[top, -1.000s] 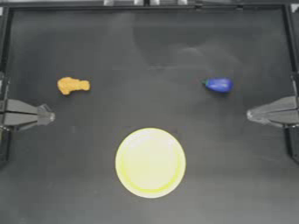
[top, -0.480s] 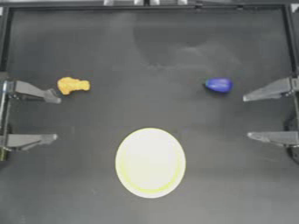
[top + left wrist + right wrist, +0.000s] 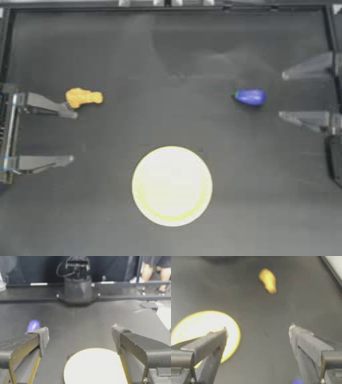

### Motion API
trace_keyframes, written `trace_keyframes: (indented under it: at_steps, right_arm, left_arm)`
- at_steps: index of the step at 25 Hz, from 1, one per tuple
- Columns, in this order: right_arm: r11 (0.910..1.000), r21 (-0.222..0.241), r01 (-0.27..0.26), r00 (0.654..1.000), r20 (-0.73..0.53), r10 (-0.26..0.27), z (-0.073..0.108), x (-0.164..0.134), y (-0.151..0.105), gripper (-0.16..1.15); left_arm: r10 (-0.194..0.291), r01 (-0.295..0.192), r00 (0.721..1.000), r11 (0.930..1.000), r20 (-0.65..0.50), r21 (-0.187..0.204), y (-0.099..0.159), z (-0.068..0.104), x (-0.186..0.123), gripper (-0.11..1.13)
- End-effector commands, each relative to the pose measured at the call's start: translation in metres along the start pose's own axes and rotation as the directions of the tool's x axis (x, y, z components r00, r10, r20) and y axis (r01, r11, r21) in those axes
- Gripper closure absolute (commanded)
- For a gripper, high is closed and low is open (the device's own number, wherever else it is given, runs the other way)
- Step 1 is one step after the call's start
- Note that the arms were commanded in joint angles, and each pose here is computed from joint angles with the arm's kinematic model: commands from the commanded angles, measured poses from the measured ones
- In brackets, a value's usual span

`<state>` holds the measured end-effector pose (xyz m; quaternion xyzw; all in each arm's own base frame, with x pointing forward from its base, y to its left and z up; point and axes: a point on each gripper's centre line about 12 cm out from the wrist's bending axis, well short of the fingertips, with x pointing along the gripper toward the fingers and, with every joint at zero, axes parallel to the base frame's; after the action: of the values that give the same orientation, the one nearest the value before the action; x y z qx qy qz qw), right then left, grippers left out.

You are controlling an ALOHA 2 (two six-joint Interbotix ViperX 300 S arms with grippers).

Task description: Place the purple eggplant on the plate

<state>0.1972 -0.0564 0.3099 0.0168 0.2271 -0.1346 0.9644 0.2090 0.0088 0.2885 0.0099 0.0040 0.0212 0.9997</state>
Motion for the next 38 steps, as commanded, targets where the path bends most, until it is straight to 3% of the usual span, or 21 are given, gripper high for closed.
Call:
trace_keyframes:
  at_steps: [1, 7, 12, 16, 21, 27, 38]
  right_arm:
    - [0.9983, 0.008, 0.057, 0.991, -0.125, -0.056, 0.007, 0.007, -0.014, -0.03]
    - [0.9950, -0.042, 0.091, 0.944, -0.314, -0.099, 0.003, 0.029, -0.032, -0.03]
    - [0.9934, -0.042, 0.107, 0.892, -0.437, -0.114, -0.002, 0.044, -0.051, -0.03]
    - [0.9957, -0.035, 0.085, 0.858, -0.505, -0.091, -0.015, 0.060, -0.062, -0.03]
    - [0.9965, 0.015, 0.083, 0.815, -0.577, -0.059, -0.034, 0.078, -0.073, -0.03]
    - [0.9980, -0.011, 0.061, 0.764, -0.643, -0.054, -0.055, 0.102, -0.079, -0.03]
    - [0.9989, 0.008, 0.046, 0.698, -0.716, -0.027, -0.094, 0.132, -0.081, -0.03]
  left_arm:
    - [0.012, -0.012, 1.000, 0.9999, 0.004, -0.005, 0.003, 0.006, 0.006, -0.01]
    - [0.019, -0.019, 1.000, 0.9998, -0.020, -0.006, 0.004, 0.004, 0.007, -0.01]
    - [0.020, -0.020, 0.999, 0.9998, -0.028, -0.009, 0.004, 0.003, 0.007, -0.01]
    - [0.026, -0.026, 0.999, 0.9996, -0.034, -0.009, 0.006, 0.002, 0.007, -0.01]
    - [0.033, -0.034, 0.999, 0.9994, -0.041, -0.009, 0.007, 0.001, 0.007, -0.01]
    - [0.036, -0.037, 0.998, 0.9993, -0.045, -0.009, 0.008, 0.000, 0.007, -0.01]
    - [0.045, -0.046, 0.998, 0.9989, -0.050, -0.009, 0.010, -0.001, 0.007, -0.01]
